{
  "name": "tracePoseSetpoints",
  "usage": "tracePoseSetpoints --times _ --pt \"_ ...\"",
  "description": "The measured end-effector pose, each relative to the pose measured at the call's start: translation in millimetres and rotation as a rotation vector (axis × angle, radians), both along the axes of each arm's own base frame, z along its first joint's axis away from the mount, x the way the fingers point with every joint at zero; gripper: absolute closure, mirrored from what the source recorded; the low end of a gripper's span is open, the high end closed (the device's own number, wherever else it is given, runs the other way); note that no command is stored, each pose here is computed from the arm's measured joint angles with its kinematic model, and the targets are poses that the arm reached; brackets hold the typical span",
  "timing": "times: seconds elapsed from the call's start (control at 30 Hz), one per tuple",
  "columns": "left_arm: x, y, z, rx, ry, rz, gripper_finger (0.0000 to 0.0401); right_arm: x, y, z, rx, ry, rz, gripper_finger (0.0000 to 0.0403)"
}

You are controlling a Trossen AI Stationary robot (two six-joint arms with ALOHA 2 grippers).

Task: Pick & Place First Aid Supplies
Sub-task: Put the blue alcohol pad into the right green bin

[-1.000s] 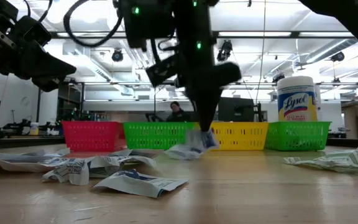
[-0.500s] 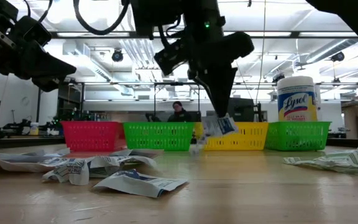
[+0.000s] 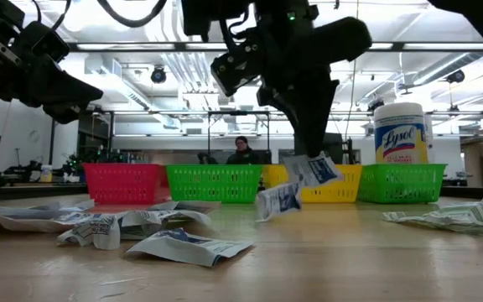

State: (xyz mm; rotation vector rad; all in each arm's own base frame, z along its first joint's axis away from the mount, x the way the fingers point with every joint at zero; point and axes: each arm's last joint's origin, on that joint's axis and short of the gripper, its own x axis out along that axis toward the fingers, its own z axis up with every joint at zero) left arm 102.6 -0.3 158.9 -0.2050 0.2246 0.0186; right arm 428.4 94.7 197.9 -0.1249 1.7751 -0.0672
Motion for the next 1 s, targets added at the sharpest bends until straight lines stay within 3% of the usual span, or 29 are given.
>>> tracePoseSetpoints --times 0.33,0.47,0.77,1.0 --pt "0 0 0 -0.001 -0.001 0.0 0.0401 -1 -1 -7 -0.268 -0.057 -0.041 0.0395" --pt "0 0 0 -0.001 -0.002 0.0 0.0401 -1 -1 -7 -0.307 -0.07 -0.024 0.0395" --pt "0 0 0 -0.002 -0.003 0.0 0.0401 4 3 -6 -0.269 -0.11 0.026 0.0395" --pt "0 0 0 -0.003 -0.003 0.001 0.0401 -6 7 4 -0.045 -0.018 -0.075 0.0395"
